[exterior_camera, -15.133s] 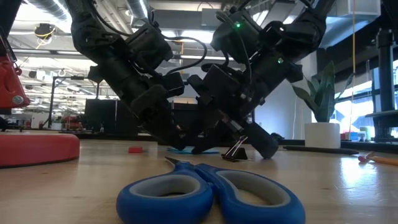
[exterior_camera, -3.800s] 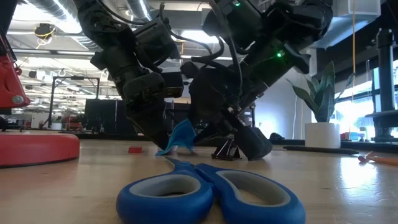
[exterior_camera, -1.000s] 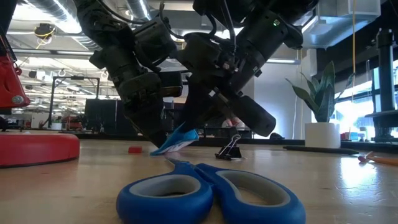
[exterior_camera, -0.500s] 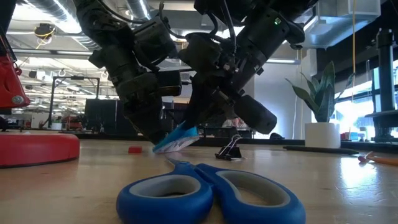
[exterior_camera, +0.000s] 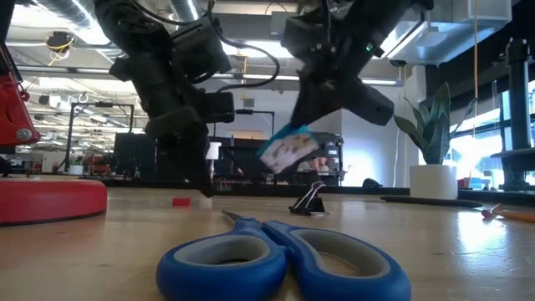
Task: Pick and place office supplies into organizer
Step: Put the sticky notes into the desk organizer
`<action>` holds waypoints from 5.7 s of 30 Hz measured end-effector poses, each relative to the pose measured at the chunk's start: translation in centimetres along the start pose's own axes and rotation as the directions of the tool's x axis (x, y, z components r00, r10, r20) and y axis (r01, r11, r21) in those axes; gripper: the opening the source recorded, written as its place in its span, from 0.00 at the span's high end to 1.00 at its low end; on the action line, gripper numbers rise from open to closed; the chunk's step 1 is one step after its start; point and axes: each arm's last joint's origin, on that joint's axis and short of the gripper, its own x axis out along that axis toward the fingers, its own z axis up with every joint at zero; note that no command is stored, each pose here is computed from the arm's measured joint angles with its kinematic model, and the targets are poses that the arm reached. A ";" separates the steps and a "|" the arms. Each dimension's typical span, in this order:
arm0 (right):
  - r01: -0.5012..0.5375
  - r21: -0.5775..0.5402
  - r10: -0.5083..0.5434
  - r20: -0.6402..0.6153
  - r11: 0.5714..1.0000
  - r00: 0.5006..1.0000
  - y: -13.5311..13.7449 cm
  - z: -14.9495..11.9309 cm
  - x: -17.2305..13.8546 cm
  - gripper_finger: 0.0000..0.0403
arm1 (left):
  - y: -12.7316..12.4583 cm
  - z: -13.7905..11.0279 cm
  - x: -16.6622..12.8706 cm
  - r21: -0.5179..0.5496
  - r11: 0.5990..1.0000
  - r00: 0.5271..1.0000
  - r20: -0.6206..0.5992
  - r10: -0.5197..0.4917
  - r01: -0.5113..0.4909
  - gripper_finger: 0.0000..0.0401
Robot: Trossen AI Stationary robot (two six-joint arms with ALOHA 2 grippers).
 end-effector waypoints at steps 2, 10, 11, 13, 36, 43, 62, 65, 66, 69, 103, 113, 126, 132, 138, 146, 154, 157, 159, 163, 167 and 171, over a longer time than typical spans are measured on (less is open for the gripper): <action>0.044 0.066 -0.042 -0.027 0.997 0.999 -0.8 -0.8 -0.4 0.99 | 0.1 0.0 0.0 0.000 0.999 0.999 0.007 0.045 -0.045 0.99; 0.153 0.307 -0.139 -0.068 0.939 0.988 -2.9 -5.0 0.1 0.99 | 0.5 0.4 -0.1 -0.012 0.980 0.978 0.067 0.198 -0.198 0.99; 0.168 0.330 -0.154 -0.067 0.929 0.986 -3.2 -5.4 0.4 0.99 | 0.6 0.5 -0.1 -0.015 0.977 0.974 0.075 0.213 -0.212 0.99; 0.203 0.370 -0.188 -0.075 0.906 0.979 -3.7 -6.4 1.0 0.99 | 0.6 0.6 -0.2 -0.018 0.973 0.970 0.084 0.229 -0.229 0.99; 0.286 0.388 -0.208 -0.229 0.876 0.951 -8.8 -6.6 4.6 1.00 | 0.7 0.6 -0.2 0.024 0.969 0.965 0.105 0.241 -0.245 0.99; 0.287 0.385 -0.210 -0.230 0.877 0.950 -9.3 -6.3 4.8 1.00 | 0.6 0.6 -0.2 0.025 0.970 0.965 0.108 0.239 -0.243 0.99; 0.263 0.414 -0.154 -0.279 0.872 0.948 -9.6 -8.4 8.6 1.00 | 0.7 0.6 0.0 0.024 0.970 0.964 0.111 0.240 -0.244 0.99; 0.260 0.399 -0.152 -0.284 0.879 0.947 -9.4 -8.5 9.4 0.99 | 0.7 0.6 0.0 0.025 0.970 0.965 0.110 0.237 -0.241 0.99; 0.261 0.396 -0.152 -0.287 0.880 0.946 -9.3 -8.5 9.7 0.99 | 0.7 0.6 0.0 0.025 0.970 0.965 0.109 0.237 -0.241 0.99; 0.261 0.393 -0.150 -0.293 0.882 0.944 -9.2 -8.7 10.3 0.99 | 0.7 0.6 0.0 0.029 0.970 0.965 0.109 0.239 -0.243 0.99; 0.276 0.426 -0.178 -0.257 0.862 0.950 -9.5 -8.9 11.9 0.97 | 0.8 0.4 0.0 0.141 0.958 0.967 0.087 0.240 -0.251 0.99; 0.282 0.467 -0.177 -0.256 0.838 0.950 -9.5 -8.9 11.9 0.92 | 0.9 -0.1 0.0 0.158 0.954 0.967 0.034 0.251 -0.253 0.99; 0.258 0.465 -0.161 -0.238 0.847 0.958 -9.4 -8.9 12.0 0.93 | 0.9 -0.2 0.0 0.154 0.955 0.967 0.022 0.253 -0.253 0.99; 0.161 0.467 -0.095 -0.162 0.869 0.982 -9.2 -8.7 12.0 0.93 | 0.9 -0.2 0.0 0.154 0.955 0.968 0.021 0.252 -0.252 0.99; 0.155 0.463 -0.088 -0.164 0.873 0.983 -9.1 -8.7 12.0 0.93 | 0.9 -0.2 0.0 0.154 0.955 0.968 0.021 0.252 -0.252 0.99; 0.161 0.472 -0.096 -0.158 0.867 0.983 -9.2 -8.6 12.0 0.93 | 0.9 -0.2 0.0 0.154 0.956 0.968 0.021 0.251 -0.251 0.99; 0.137 0.481 -0.082 -0.134 0.866 0.988 -9.2 -8.6 12.0 0.90 | 0.9 -0.2 0.0 0.154 0.956 0.968 0.021 0.251 -0.251 0.99; 0.139 0.503 -0.086 -0.126 0.853 0.988 -9.2 -8.5 12.0 0.85 | 0.9 -0.2 0.0 0.154 0.956 0.968 0.021 0.251 -0.251 0.99; 0.141 0.515 -0.090 -0.124 0.845 0.988 -9.3 -8.5 12.0 0.82 | 0.9 -0.2 0.0 0.154 0.956 0.968 0.021 0.251 -0.251 0.99; 0.151 0.529 -0.100 -0.124 0.835 0.987 -9.4 -8.5 12.1 0.76 | 0.9 -0.2 0.0 0.154 0.956 0.968 0.021 0.250 -0.251 0.99; 0.223 0.517 -0.147 -0.184 0.827 0.972 -9.5 -8.7 12.0 0.73 | 0.9 -0.2 0.0 0.154 0.956 0.968 0.021 0.250 -0.251 0.99; 0.266 0.511 -0.178 -0.215 0.818 0.960 -9.8 -8.7 11.8 0.73 | 0.9 -0.2 0.0 0.154 0.956 0.968 0.021 0.250 -0.251 0.99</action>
